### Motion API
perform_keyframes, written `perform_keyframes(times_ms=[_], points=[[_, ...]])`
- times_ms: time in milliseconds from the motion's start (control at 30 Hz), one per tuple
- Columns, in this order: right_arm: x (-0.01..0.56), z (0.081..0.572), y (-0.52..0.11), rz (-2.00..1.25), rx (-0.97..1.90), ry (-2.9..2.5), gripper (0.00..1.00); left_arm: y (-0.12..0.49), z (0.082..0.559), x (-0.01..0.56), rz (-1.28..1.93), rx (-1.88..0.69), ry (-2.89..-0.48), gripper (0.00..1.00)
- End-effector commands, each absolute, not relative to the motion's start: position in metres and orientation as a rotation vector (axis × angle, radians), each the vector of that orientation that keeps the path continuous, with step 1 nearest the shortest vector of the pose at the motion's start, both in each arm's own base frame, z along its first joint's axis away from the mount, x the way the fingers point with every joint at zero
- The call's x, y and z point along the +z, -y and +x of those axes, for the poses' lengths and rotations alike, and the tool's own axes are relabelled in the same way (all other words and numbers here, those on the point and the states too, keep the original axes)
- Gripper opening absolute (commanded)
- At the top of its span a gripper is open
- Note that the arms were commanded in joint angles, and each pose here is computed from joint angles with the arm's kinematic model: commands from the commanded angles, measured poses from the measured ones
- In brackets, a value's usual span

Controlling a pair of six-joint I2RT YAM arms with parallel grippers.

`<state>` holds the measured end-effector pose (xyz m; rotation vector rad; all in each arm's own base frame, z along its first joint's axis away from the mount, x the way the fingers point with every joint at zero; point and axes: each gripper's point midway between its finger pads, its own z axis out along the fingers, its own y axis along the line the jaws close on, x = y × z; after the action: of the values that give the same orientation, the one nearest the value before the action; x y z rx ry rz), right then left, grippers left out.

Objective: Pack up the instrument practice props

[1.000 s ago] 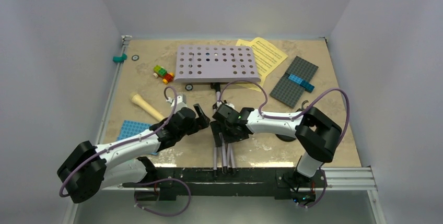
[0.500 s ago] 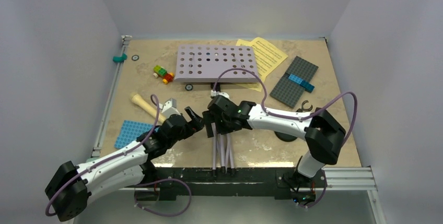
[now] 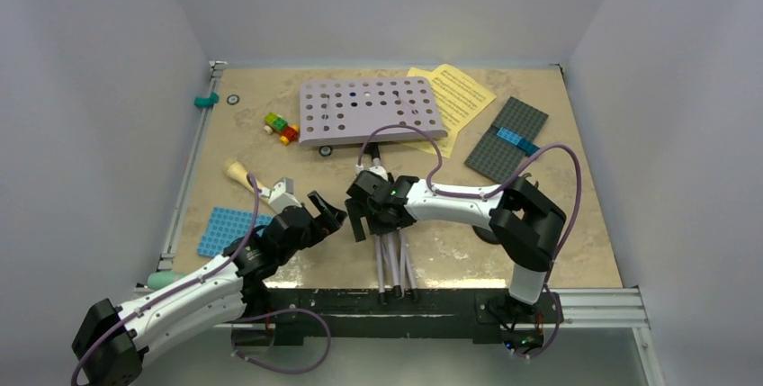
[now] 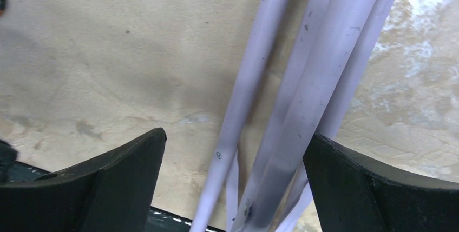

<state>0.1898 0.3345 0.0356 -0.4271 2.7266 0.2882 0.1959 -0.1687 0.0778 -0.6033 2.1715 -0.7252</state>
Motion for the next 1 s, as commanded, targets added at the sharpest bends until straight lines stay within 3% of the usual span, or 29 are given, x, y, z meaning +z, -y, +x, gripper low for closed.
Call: perform_keyframes(times_ms=[0, 267, 733, 833, 967], points=[[0.047, 0.196, -0.309, -0.406, 0.159, -2.677, 0.99, 0.169, 0.195, 0.074, -0.621, -0.726, -2.176, 0.95], [0.072, 0.193, -0.296, -0.417, 0.2, -2.62, 0.99, 0.166, 0.194, 0.07, -0.623, -0.718, -2.174, 0.96], [0.004, 0.177, -0.292, -0.513, 0.131, -2.783, 0.97, 0.169, 0.192, 0.071, -0.612, -0.741, -2.186, 0.96], [-0.008, 0.169, -0.289, -0.525, 0.135, -2.822, 0.84, 0.171, 0.192, 0.071, -0.61, -0.746, -2.191, 0.95], [-0.018, 0.162, -0.285, -0.522, 0.138, -2.849, 0.45, 0.172, 0.191, 0.069, -0.611, -0.749, -2.198, 0.95]])
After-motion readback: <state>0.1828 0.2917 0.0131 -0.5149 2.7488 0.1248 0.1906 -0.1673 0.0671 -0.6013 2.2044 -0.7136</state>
